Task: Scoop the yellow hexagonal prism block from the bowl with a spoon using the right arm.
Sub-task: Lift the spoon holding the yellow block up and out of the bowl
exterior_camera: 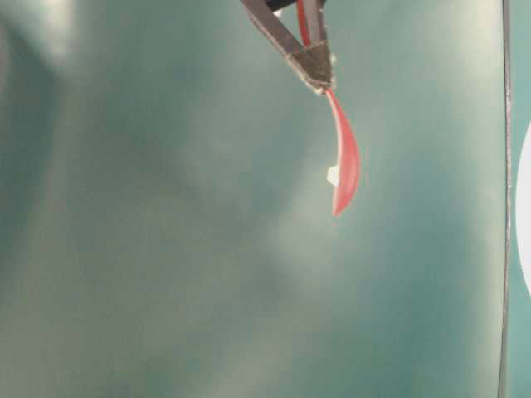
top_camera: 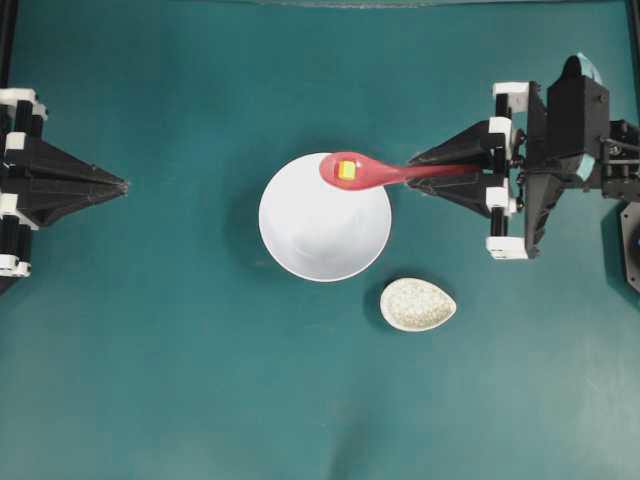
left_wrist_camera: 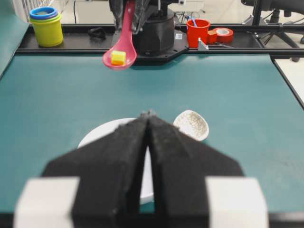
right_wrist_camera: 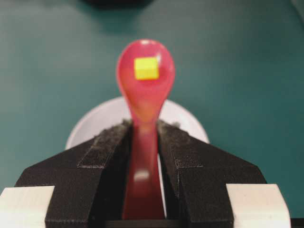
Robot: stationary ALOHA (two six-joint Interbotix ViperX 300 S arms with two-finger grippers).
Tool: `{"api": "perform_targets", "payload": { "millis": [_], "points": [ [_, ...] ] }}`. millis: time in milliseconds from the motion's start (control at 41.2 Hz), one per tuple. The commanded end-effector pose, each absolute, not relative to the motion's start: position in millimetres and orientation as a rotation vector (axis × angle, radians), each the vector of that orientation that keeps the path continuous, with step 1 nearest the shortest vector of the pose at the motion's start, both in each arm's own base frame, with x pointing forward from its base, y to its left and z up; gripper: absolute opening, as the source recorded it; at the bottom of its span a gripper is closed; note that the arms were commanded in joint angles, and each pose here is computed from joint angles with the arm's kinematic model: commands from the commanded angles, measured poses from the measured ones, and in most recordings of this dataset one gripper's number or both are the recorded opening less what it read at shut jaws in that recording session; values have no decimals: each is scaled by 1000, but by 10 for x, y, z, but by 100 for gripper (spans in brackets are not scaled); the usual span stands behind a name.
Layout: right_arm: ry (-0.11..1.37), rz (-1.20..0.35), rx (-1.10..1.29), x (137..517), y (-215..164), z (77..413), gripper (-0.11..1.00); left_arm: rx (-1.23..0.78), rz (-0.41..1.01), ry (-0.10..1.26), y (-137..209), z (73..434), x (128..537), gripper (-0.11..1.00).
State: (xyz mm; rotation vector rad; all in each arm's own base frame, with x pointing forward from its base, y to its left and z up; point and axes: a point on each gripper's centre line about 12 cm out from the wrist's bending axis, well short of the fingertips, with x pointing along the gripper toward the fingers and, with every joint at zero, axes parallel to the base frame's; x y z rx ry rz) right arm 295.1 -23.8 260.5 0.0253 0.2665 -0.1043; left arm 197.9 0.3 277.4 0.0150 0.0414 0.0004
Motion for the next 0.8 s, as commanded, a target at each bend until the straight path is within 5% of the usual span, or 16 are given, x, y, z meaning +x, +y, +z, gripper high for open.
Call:
{"api": "perform_targets", "payload": {
  "millis": [0, 776],
  "points": [
    [241, -102, 21, 2957, -230, 2681, 23, 21, 1, 38, 6, 2819, 2004, -1],
    [233, -105, 30, 2984, -234, 2693, 23, 27, 1, 101, 7, 2745, 1999, -1]
  ]
}}
